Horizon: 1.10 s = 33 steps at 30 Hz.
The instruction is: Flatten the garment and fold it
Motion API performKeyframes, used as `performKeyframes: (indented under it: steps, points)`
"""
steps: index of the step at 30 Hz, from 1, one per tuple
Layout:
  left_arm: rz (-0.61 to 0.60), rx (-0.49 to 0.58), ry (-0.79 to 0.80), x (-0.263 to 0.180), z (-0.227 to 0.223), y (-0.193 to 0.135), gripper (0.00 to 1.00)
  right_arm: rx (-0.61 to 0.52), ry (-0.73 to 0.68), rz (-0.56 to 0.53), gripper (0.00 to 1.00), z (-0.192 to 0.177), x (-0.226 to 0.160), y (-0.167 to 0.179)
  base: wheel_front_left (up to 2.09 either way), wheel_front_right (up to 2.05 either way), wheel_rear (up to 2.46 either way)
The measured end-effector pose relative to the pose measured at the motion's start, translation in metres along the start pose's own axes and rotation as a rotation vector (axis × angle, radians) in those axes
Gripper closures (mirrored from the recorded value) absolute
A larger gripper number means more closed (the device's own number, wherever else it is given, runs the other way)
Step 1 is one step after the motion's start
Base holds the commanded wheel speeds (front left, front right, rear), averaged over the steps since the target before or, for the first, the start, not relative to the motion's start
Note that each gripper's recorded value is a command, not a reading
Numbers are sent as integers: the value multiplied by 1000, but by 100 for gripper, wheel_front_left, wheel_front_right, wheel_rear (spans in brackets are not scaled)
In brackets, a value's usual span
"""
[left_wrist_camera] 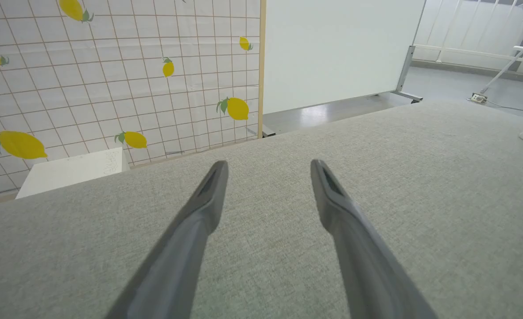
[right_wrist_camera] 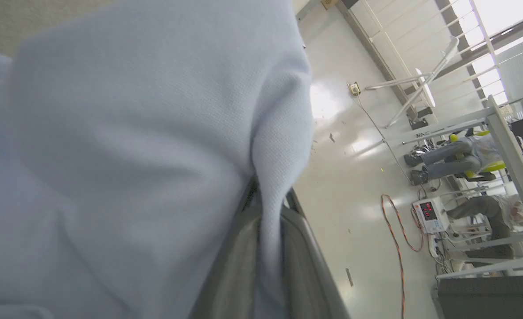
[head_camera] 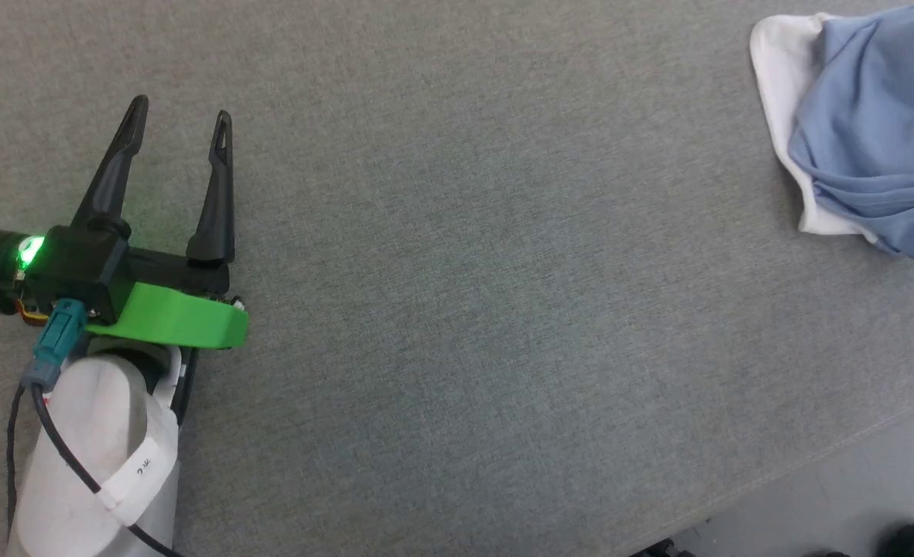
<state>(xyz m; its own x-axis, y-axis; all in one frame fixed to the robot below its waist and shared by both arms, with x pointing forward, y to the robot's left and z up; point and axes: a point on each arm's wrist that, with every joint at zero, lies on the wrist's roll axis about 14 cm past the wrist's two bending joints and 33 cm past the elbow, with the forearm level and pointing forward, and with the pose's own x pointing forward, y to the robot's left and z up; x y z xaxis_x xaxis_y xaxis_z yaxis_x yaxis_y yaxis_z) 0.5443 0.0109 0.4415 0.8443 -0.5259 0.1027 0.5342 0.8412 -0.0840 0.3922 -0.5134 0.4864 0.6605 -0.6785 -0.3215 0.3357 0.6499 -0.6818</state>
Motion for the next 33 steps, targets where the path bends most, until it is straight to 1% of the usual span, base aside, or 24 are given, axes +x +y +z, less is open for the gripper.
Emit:
performKeyframes:
  steps: [6,8,9,15,18,21,25,30,33]
  points:
    - [7,-5,24,-3,-12,5,0,21,3,-34,100,-6,9,0,0,0,0]
    - [12,-9,23,-5,-11,5,0,24,0,-43,36,-7,8,-3,0,0,0]
    - [14,-13,22,-6,-10,3,0,28,-10,-50,0,-6,7,-6,0,0,0]
    - [39,-51,-3,-15,7,-7,0,81,-108,-89,0,10,-3,-33,0,0,0]
    - [61,-60,3,-27,15,-10,0,129,-191,-67,0,25,-11,-32,0,0,0]
    - [94,-76,9,-42,24,-10,0,192,-282,-17,0,41,-23,-19,0,0,0]
    - [136,-66,9,-62,39,-9,0,318,-397,68,0,63,-48,9,0,0,0]
    - [180,-51,-19,-86,63,-7,0,467,-521,189,0,87,-89,39,0,0,0]
    - [215,-37,-32,-102,75,-2,0,579,-577,265,0,101,-116,54,0,0,0]
